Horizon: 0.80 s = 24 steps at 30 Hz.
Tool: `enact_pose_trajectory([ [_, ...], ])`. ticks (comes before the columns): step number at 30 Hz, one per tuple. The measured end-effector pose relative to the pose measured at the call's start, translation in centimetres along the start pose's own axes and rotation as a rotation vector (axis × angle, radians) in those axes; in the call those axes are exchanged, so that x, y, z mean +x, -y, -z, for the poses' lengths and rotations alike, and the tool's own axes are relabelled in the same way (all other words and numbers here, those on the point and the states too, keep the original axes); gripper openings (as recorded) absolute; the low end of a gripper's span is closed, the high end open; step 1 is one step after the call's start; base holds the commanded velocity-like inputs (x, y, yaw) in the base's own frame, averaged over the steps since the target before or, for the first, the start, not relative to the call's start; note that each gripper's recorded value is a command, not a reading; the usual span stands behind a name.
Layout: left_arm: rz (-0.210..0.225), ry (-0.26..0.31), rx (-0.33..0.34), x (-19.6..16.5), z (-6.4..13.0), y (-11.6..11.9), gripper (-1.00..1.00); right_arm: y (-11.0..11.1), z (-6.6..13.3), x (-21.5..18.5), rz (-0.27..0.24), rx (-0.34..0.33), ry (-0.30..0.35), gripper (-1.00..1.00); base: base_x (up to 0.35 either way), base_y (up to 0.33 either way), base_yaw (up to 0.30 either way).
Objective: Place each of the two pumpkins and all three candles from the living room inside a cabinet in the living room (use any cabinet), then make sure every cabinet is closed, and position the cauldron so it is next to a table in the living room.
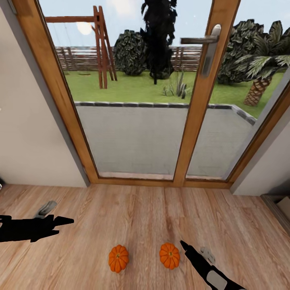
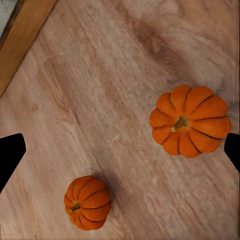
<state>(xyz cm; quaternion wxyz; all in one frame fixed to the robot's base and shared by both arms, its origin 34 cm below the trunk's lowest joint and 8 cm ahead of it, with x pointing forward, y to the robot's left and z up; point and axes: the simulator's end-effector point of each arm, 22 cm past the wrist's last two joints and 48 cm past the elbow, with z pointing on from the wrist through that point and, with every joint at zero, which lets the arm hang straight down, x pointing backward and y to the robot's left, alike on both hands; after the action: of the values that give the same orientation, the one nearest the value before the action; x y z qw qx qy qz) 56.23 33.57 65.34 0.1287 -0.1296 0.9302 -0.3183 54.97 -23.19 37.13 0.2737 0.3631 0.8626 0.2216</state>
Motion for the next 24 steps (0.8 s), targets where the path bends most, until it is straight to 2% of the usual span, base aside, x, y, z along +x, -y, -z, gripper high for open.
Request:
enact_pose_trajectory([
  [7, 0.000, 0.000, 0.000, 0.4, -1.0, -0.9, 1.00, 2.6, -0.9, 0.2, -0.036, 0.074, 0.017, 1.00, 0.000, 0.000, 0.000],
  [24, 0.000, 0.001, 0.000, 1.6, -3.5, -3.3, 1.00, 5.2, -3.1, 1.7, -0.040, 0.084, 0.022, 1.00, 0.000, 0.000, 0.000],
])
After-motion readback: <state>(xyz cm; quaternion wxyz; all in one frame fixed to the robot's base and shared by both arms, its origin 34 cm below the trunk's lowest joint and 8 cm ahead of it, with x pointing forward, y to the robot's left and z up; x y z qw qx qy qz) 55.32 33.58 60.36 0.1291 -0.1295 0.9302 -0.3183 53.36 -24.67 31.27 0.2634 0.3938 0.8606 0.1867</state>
